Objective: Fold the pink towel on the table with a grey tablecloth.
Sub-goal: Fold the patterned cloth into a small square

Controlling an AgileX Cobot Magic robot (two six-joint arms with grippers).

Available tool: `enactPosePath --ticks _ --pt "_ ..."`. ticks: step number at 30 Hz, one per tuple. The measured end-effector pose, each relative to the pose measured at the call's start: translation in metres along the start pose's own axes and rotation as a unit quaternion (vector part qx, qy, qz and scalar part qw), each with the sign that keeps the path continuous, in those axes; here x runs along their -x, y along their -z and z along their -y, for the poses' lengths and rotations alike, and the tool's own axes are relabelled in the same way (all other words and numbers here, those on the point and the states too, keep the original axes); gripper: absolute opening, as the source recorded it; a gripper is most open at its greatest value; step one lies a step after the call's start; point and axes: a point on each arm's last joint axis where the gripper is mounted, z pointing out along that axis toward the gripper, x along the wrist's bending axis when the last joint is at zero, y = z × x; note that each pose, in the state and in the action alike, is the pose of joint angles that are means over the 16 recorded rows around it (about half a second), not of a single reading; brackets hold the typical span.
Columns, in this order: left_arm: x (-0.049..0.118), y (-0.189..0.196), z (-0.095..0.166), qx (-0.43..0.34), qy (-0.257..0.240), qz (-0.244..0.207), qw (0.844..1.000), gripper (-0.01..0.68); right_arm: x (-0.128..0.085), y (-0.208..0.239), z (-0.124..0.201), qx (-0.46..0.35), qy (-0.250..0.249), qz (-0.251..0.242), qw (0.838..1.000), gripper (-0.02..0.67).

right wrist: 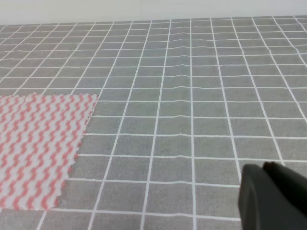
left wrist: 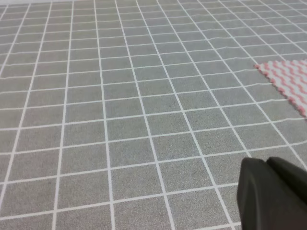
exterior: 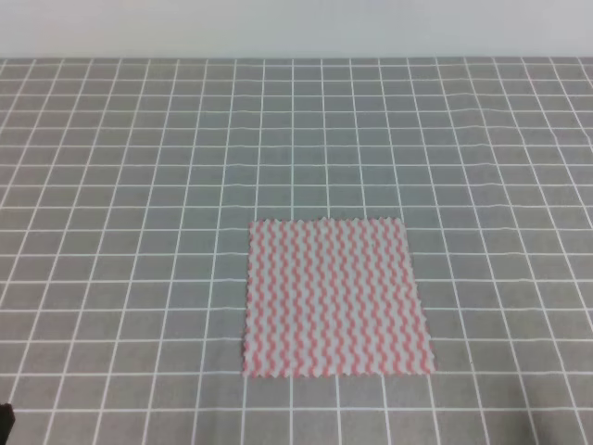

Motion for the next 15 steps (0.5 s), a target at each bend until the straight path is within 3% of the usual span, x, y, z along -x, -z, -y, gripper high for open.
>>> enactPosePath --ticks 15 --pt "0.0 0.0001 -0.0004 0.003 0.0 0.0 1.0 -0.004 0.0002 -0.0005 0.0012 0.0 0.0 0.0 1.0 -0.017"
